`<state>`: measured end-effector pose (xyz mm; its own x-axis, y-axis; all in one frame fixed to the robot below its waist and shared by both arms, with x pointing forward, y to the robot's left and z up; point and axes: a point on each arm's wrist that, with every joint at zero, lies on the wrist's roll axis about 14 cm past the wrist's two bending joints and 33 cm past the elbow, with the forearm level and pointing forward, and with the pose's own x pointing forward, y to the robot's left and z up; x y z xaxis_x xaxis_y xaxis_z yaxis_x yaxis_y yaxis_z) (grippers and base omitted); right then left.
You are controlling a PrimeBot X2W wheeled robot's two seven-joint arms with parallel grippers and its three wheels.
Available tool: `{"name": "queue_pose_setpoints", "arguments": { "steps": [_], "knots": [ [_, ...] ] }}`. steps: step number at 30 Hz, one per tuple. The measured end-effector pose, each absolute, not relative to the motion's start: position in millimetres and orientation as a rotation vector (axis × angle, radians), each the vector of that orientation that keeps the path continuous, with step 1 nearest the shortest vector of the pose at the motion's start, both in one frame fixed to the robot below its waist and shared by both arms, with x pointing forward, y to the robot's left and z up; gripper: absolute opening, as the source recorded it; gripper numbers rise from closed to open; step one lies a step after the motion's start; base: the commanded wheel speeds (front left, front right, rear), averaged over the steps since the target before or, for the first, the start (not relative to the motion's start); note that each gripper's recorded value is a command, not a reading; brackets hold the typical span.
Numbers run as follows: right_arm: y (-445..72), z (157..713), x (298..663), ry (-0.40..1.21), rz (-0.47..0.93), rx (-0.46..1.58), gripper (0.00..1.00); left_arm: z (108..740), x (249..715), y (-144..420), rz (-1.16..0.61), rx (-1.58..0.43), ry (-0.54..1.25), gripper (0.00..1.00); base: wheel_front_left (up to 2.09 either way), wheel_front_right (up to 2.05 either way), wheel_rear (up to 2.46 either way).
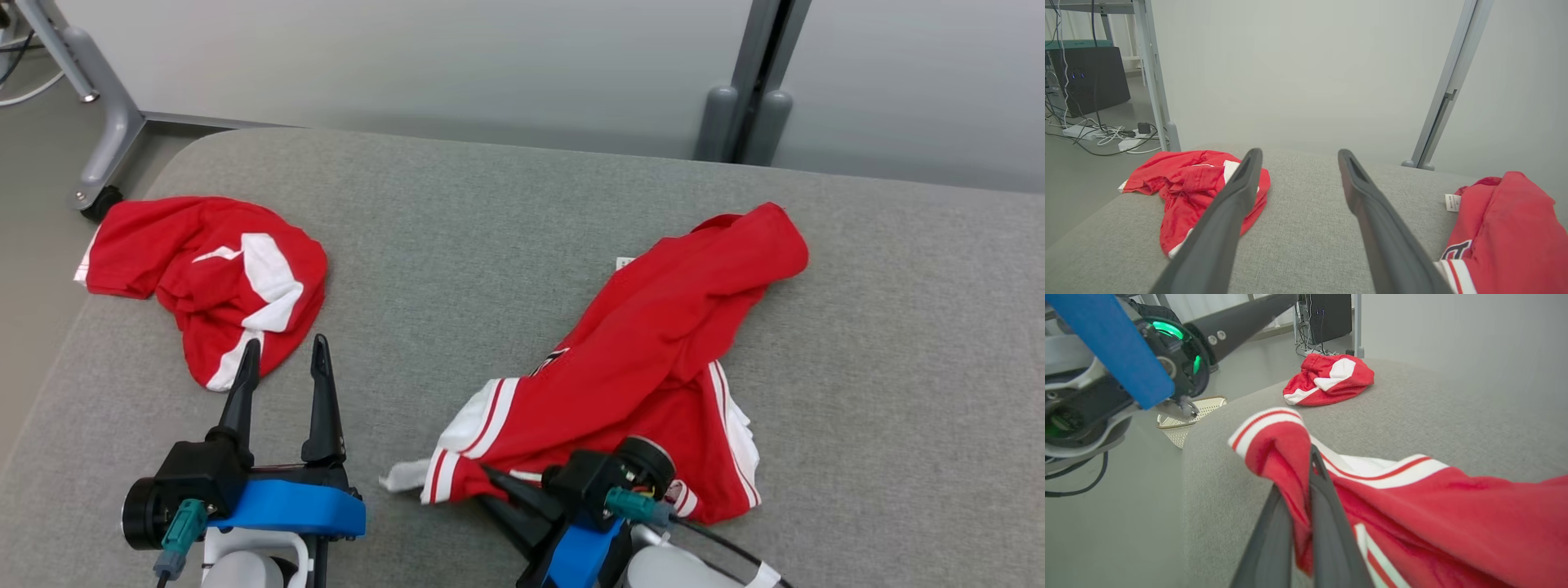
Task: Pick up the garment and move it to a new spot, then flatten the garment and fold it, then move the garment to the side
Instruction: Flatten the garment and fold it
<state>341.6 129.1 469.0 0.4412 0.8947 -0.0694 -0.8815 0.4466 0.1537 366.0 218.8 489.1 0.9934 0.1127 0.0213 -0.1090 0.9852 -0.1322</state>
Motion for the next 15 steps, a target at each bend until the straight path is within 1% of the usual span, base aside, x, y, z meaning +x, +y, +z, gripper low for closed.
{"name": "queue_pose_setpoints", "arguments": {
  "steps": [1, 2, 6, 11, 15],
  "knots": [
    [128.6, 466.3, 337.8, 0.157, 1.109, 0.100, 0.23, 489.0, 367.0, 217.4, 0.107, -0.133, -0.029, 1.00, 0.00, 0.00, 0.00],
    [128.4, 465.4, 334.7, 0.163, 1.112, 0.105, 1.00, 488.9, 368.0, 215.7, 0.102, -0.134, -0.028, 1.00, 0.00, 0.00, 0.00],
    [125.5, 472.0, 332.8, 0.146, 1.102, 0.118, 1.00, 490.4, 371.5, 210.5, 0.085, -0.137, -0.033, 1.00, 0.00, 0.00, 0.00],
    [111.8, 505.2, 353.9, 0.034, 1.023, 0.139, 1.00, 495.2, 373.2, 204.2, 0.062, -0.136, -0.047, 1.00, 0.00, 0.00, 0.00],
    [87.4, 519.8, 375.6, -0.031, 0.918, 0.118, 1.00, 497.8, 372.3, 202.7, 0.057, -0.136, -0.056, 1.00, 0.00, 0.00, 0.00]
  ]
}}
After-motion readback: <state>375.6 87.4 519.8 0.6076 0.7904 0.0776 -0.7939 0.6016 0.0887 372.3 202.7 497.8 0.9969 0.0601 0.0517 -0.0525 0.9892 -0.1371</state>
